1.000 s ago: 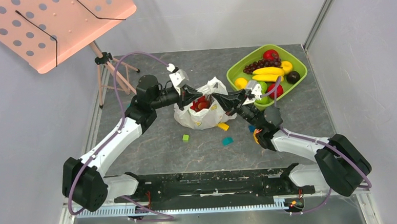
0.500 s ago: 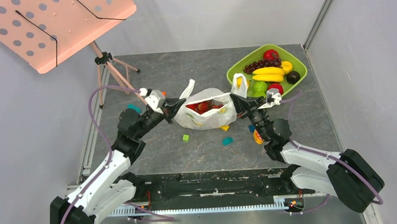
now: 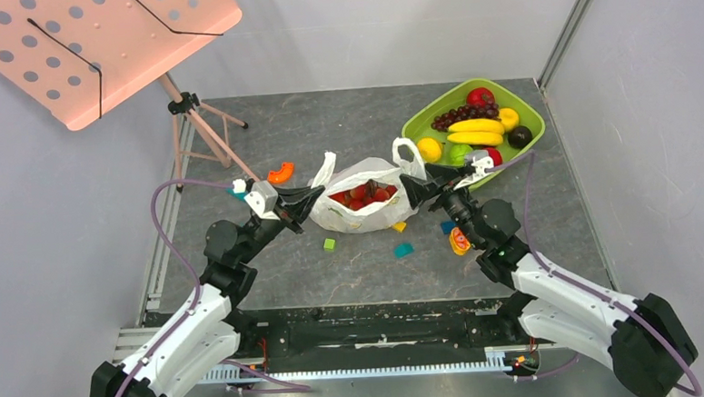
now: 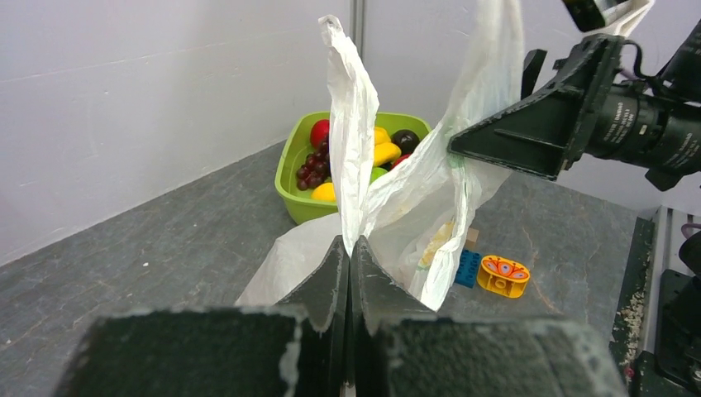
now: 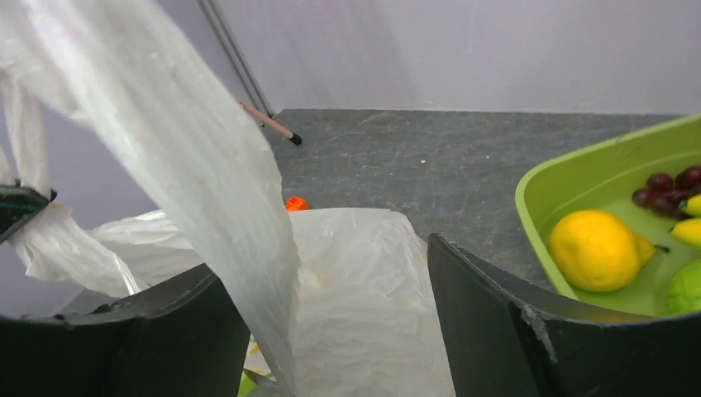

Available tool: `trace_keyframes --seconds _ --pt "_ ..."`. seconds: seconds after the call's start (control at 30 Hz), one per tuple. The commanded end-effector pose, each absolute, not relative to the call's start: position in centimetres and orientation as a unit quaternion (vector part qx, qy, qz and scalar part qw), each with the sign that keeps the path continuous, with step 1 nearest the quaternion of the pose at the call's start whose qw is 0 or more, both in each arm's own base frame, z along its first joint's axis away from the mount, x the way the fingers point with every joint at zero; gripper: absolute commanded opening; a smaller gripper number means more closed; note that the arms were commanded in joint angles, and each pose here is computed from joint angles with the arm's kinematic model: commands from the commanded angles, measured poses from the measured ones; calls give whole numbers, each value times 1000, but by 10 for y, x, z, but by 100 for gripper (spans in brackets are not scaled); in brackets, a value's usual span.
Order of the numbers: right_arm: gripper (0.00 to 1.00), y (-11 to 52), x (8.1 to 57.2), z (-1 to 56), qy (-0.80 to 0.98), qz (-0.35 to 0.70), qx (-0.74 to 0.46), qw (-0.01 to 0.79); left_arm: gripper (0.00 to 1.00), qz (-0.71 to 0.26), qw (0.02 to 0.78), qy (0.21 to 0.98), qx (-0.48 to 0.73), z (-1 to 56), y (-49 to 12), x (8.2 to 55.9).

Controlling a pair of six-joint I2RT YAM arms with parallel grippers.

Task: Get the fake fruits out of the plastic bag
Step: Adjust the plastic bag at the center of the board.

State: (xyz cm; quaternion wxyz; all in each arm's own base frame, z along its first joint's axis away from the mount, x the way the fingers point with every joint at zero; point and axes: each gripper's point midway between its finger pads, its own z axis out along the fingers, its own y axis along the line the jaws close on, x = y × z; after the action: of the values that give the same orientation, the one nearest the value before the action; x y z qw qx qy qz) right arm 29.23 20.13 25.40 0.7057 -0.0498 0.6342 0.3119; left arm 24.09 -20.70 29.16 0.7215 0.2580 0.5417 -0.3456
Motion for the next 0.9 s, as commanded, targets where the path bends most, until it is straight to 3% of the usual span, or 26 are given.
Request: trace_keyframes --seconds 0.0,0.23,0.5,0.87 --pt "77 208 281 280 618 284 -146 718 2 -352 740 526 231 317 -202 242" --pt "73 209 275 328 622 254 -206 712 2 -356 734 529 232 318 -203 241" --pt "65 230 274 406 618 301 -214 695 2 -362 731 529 235 318 -205 240" --pt "0 305 295 448 670 367 -190 617 2 -368 729 525 239 319 -208 239"
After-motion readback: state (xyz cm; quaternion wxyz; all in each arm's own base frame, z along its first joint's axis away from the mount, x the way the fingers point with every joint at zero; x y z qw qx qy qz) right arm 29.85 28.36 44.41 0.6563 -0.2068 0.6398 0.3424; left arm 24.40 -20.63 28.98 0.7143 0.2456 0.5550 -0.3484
